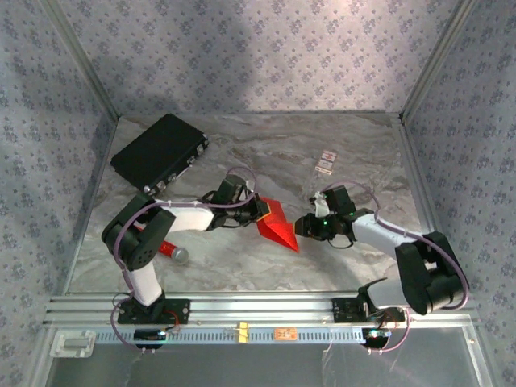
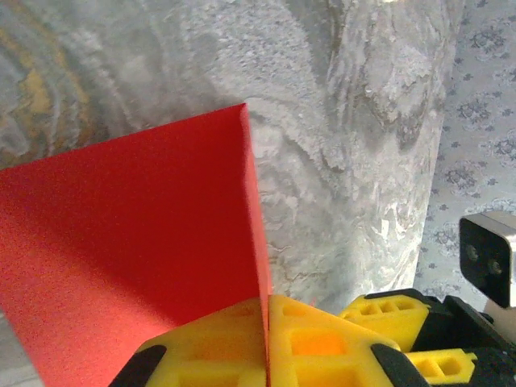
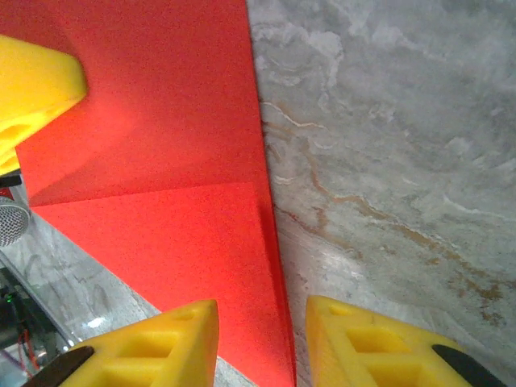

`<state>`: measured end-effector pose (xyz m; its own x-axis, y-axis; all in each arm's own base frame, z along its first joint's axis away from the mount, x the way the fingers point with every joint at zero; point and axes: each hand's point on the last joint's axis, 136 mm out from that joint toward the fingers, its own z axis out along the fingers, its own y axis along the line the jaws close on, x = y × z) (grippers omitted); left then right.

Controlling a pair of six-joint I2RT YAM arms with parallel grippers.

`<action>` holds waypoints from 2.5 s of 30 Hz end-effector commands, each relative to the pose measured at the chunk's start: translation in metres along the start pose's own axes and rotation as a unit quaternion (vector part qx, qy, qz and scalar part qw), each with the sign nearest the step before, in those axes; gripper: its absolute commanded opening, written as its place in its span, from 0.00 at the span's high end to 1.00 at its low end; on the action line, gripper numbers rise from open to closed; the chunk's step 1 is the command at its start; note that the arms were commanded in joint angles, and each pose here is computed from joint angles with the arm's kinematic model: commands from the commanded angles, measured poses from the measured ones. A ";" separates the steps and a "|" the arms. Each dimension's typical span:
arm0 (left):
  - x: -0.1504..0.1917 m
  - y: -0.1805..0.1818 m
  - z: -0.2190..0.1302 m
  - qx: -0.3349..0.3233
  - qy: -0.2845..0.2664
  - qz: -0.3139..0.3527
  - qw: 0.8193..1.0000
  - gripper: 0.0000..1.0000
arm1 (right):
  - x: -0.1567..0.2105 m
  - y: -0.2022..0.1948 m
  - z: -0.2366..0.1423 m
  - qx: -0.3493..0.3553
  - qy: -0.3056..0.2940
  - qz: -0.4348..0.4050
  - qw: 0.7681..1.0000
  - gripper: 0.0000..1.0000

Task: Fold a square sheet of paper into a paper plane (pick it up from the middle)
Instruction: Fourth fold the wing at the center of the table.

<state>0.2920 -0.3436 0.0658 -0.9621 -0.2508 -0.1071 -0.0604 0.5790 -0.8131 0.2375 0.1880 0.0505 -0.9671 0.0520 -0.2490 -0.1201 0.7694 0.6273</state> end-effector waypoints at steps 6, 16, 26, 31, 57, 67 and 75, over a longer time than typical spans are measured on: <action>-0.002 -0.007 0.001 0.003 0.013 0.015 1.000 0.78 | -0.010 0.004 -0.021 0.044 -0.069 -0.068 0.994 0.64; 0.003 -0.013 0.000 0.018 0.018 0.006 1.000 0.81 | 0.001 0.033 -0.020 0.073 -0.168 -0.297 0.937 0.58; 0.003 -0.016 0.000 0.022 0.020 -0.001 1.000 0.86 | 0.009 0.039 -0.006 0.163 -0.207 -0.435 0.861 0.57; 0.003 -0.016 0.000 0.021 0.019 -0.002 1.000 0.86 | 0.015 0.039 -0.001 0.169 -0.198 -0.465 0.846 0.57; 0.005 -0.018 0.004 0.022 0.025 0.000 0.999 0.88 | 0.016 0.026 0.026 0.246 -0.182 -0.475 0.825 0.65; 0.006 -0.016 0.004 0.019 0.025 -0.001 0.999 0.88 | 0.017 0.031 0.028 0.229 -0.180 -0.472 0.832 0.74; 0.005 -0.016 0.004 0.019 0.024 -0.002 1.000 0.88 | 0.018 0.032 0.028 0.221 -0.179 -0.471 0.835 0.76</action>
<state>0.2882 -0.3487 0.0705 -0.9696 -0.2321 -0.0770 -0.0702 0.5659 -0.8215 0.2179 0.2234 0.0351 -0.3506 -0.6220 -0.7001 -0.6276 0.7109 -0.3174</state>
